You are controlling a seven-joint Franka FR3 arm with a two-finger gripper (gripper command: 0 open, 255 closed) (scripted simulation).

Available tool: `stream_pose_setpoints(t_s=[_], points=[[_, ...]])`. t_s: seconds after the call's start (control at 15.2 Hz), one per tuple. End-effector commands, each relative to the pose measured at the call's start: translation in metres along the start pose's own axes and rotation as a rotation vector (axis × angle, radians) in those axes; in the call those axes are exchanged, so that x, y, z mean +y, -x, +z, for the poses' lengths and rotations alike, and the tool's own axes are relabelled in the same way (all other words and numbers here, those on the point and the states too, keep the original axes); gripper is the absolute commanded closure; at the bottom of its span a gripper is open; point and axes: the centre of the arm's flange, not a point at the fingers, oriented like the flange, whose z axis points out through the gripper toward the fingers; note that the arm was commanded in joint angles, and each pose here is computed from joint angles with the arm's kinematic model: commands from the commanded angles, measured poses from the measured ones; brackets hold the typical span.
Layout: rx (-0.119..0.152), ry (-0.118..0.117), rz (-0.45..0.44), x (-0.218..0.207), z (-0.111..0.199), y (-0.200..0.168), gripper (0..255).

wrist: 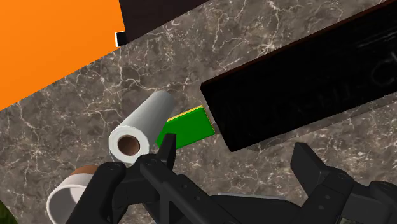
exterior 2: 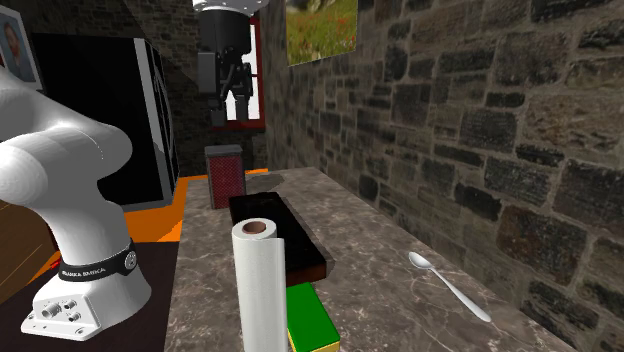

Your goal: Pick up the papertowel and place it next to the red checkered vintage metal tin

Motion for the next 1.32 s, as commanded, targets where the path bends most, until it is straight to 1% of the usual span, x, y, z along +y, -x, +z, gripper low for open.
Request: stream_pose_setpoints(t_s=[0.0, 0.92, 0.99, 1.25], points=[[0.0, 0.0, 0.0, 0.0, 0.0, 0.0, 0], [-0.018, -0.019, 0.032, 0.126, 0.102, -0.096, 0], [-0.018, -0.02, 0.034, 0.131, 0.107, -0.1, 0], [-0.018, -0.02, 0.034, 0.131, 0.128, -0.1, 0]])
